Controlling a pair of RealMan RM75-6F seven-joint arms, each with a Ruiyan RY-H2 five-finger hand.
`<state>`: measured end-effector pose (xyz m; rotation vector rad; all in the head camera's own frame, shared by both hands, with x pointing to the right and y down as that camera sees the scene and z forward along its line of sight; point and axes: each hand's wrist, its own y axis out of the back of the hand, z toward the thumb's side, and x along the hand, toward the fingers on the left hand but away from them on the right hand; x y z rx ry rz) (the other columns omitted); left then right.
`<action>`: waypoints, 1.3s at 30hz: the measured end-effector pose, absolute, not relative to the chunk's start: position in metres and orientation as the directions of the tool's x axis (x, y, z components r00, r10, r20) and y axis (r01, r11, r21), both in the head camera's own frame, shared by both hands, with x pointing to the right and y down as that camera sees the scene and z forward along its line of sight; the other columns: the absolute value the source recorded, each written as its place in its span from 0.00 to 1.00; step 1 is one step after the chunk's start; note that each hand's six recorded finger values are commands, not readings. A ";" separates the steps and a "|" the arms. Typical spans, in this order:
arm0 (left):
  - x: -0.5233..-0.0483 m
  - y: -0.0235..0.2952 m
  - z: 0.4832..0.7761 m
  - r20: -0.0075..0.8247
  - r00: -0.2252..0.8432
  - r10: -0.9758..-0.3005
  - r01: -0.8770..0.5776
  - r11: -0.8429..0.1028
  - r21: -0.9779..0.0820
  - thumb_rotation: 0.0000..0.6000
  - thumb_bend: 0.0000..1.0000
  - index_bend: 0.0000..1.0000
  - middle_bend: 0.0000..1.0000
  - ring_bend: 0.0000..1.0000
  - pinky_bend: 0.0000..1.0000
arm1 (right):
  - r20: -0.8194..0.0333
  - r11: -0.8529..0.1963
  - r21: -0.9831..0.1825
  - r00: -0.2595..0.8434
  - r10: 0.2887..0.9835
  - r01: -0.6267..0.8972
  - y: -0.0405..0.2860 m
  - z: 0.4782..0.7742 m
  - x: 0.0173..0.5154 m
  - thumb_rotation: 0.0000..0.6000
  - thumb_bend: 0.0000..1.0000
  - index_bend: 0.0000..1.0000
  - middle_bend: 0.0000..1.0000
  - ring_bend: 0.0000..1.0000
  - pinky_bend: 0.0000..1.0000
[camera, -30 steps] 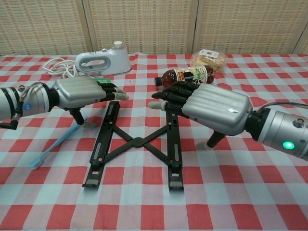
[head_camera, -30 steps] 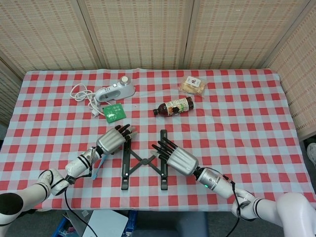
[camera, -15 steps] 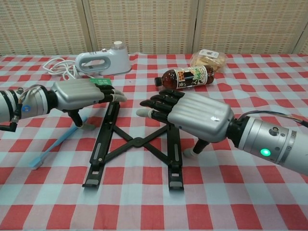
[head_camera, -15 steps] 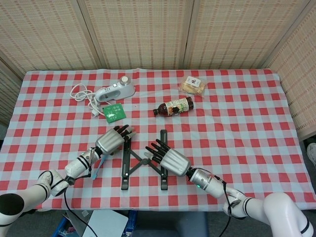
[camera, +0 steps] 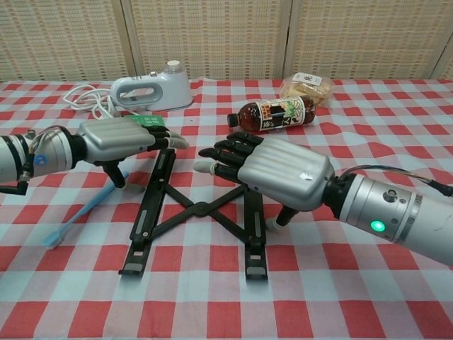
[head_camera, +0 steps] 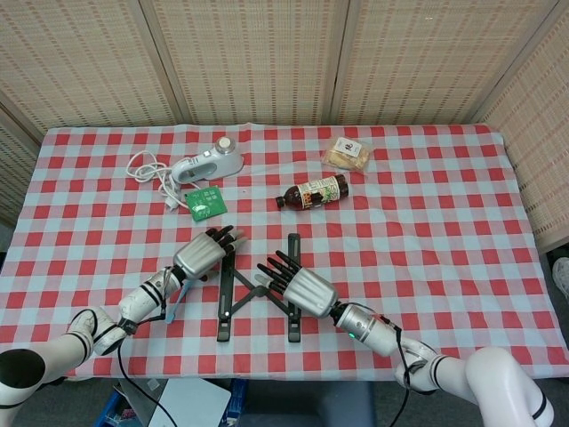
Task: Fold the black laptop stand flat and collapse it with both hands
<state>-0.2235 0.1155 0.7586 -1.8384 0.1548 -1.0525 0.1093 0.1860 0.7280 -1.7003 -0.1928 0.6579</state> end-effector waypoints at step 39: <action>-0.187 0.122 0.746 0.555 0.670 -0.493 0.226 -0.577 -0.785 1.00 0.26 0.00 0.00 0.02 0.22 | -0.190 -0.216 -0.973 0.826 0.531 -0.086 0.183 0.720 0.078 1.00 0.00 0.00 0.00 0.00 0.00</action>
